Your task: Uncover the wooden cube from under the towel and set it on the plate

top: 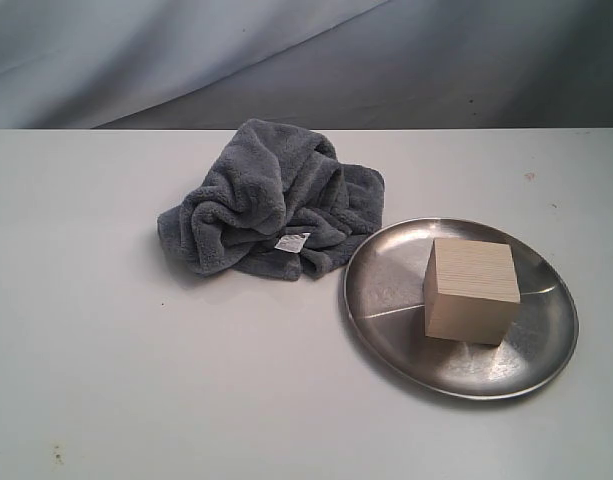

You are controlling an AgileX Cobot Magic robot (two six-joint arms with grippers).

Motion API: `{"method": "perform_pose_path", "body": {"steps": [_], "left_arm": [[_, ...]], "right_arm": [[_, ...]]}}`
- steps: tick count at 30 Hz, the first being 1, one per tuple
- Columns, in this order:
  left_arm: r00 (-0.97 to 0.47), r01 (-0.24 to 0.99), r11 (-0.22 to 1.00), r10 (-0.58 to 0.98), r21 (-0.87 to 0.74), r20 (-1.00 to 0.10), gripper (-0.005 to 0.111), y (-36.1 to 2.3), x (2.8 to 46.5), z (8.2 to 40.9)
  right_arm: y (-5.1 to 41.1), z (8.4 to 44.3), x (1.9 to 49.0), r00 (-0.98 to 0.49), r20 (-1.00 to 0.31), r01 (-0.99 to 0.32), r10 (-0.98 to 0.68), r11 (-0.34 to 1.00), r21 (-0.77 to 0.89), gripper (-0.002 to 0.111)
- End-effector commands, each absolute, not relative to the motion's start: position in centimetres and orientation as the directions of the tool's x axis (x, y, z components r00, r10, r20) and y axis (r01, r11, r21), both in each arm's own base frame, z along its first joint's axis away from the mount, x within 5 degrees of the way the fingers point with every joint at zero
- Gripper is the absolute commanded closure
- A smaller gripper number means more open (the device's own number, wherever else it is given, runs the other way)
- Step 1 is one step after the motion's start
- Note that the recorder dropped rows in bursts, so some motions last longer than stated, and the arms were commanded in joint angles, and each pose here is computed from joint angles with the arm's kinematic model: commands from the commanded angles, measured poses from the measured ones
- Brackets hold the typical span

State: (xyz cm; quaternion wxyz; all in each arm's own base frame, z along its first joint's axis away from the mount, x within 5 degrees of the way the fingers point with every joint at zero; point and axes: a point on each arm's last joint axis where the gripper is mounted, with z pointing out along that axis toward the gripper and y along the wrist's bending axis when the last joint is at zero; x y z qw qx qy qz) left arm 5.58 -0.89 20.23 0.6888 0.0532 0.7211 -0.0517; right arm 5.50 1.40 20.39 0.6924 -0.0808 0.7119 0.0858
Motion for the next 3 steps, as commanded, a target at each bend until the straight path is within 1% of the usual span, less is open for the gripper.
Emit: {"method": "perform_pose_path", "body": {"steps": [1, 3], "left_arm": [[-0.044, 0.153, 0.988, 0.001, -0.005, -0.999, 0.107, -0.92, 5.56, 20.13], [-0.044, 0.153, 0.988, 0.001, -0.005, -0.999, 0.107, -0.92, 5.56, 20.13]], "right_arm": [[1.37, 20.28, 5.48, -0.028, -1.000, -0.229, -0.001, 0.973, 0.005, 0.108], [1.37, 20.28, 5.48, -0.028, -1.000, -0.229, -0.001, 0.973, 0.005, 0.108]]}}
